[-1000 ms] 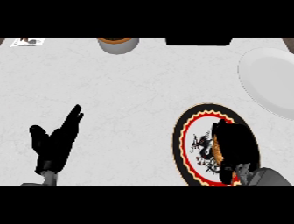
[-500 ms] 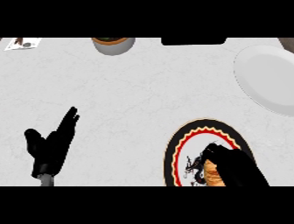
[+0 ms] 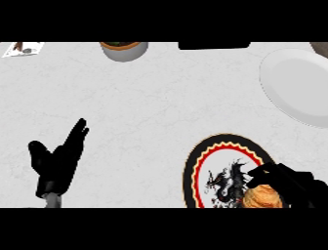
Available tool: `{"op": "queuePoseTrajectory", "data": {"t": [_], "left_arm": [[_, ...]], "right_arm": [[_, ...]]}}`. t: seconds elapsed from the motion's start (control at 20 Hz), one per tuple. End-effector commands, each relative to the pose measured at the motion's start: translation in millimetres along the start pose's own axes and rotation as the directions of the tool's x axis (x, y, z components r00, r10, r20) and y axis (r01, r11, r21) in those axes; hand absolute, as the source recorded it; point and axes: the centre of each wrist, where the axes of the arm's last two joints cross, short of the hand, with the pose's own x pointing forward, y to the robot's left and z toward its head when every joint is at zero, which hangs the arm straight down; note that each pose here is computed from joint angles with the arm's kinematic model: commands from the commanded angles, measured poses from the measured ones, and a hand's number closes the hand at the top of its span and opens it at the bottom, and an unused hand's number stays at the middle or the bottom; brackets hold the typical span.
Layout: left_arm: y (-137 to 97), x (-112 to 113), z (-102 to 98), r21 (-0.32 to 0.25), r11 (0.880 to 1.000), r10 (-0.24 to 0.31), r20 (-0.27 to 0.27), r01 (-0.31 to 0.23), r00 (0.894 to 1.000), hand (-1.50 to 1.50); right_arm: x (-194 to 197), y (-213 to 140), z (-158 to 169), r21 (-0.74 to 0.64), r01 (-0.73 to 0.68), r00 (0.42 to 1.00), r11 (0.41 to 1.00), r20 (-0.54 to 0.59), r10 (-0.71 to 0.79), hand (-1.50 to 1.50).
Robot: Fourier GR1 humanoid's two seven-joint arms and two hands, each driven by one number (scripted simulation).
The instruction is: Pick the croissant from the plate and place it in the plate
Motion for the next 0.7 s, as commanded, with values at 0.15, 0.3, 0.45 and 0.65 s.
{"op": "queuePoseTrajectory", "data": {"t": [0.15, 0.3, 0.45, 0.65], "left_arm": [[-12, 2, 0, -0.030, 0.999, 0.011, -0.054, -0.012, 0.998, 0.00], [-2, 3, -4, -0.026, 1.000, -0.005, -0.059, 0.004, 0.998, 0.00], [-6, -1, -8, -0.028, 1.000, -0.005, -0.049, 0.004, 0.999, 0.00], [-2, -9, -15, -0.042, 0.999, -0.015, -0.052, 0.013, 0.999, 0.00]], "right_arm": [[-23, -32, -5, -0.276, 0.180, 0.969, 0.944, -0.114, -0.218, 1.50], [-62, -27, -3, -0.327, 0.219, 0.947, 0.919, -0.156, -0.281, 1.50], [-92, -49, -7, -0.414, 0.282, 0.925, 0.866, -0.124, -0.360, 1.50], [-136, -61, -27, -0.452, 0.223, 0.939, 0.864, -0.138, -0.315, 1.50]]}}
